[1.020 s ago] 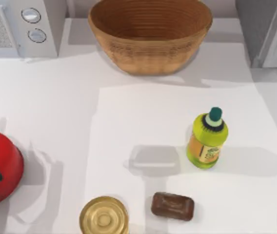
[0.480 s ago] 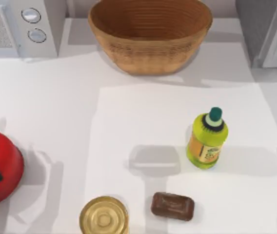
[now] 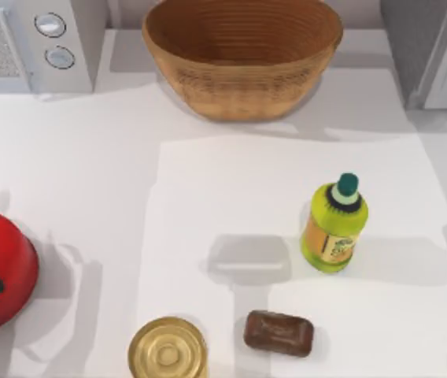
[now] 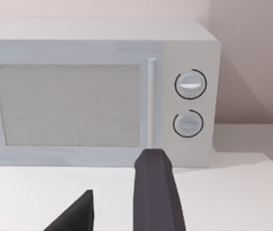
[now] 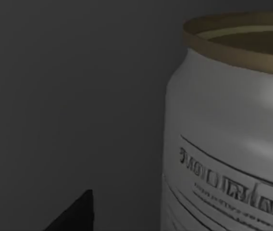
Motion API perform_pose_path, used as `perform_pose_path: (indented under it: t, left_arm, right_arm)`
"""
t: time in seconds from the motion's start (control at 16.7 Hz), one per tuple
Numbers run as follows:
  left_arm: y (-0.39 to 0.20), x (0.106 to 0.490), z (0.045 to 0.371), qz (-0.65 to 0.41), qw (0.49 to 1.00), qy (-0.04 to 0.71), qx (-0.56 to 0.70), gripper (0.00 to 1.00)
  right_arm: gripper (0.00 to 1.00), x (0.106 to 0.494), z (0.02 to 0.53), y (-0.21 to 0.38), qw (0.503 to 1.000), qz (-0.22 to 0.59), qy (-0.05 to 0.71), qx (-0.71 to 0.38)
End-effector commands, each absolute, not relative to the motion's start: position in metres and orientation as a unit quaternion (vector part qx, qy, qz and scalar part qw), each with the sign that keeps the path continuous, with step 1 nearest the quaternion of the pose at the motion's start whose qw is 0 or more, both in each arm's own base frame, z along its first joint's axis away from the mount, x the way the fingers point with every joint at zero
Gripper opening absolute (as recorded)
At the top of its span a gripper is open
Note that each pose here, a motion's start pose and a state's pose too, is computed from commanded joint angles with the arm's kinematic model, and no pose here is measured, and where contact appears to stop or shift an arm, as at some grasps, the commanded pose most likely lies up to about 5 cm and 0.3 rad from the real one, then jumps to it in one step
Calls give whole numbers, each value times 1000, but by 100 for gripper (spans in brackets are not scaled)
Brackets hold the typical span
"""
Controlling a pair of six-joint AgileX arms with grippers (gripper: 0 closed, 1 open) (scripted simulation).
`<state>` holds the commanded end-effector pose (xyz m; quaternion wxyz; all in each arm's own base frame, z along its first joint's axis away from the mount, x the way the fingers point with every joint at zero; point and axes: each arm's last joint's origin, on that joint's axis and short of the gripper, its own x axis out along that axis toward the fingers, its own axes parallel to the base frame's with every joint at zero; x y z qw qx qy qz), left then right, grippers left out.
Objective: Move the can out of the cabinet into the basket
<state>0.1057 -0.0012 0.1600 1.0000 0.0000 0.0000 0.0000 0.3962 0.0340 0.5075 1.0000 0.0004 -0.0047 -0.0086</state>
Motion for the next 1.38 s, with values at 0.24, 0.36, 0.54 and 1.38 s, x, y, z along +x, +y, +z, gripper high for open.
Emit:
perform_pose_path:
  t: [0.24, 0.36, 0.54, 1.38]
  left_arm:
    - [-1, 106, 160, 0, 1000, 0, 0, 100]
    - [-1, 106, 160, 0, 1000, 0, 0, 100]
    - [-1, 106, 160, 0, 1000, 0, 0, 100]
    - [-1, 106, 160, 0, 1000, 0, 0, 100]
  right_arm:
    - [70, 396, 508, 34, 1000, -9, -5, 0]
    - [55, 396, 508, 34, 1000, -9, -5, 0]
    - [32, 396, 508, 34, 1000, -9, -5, 0]
    - [0, 395, 508, 35, 1000, -8, -5, 1]
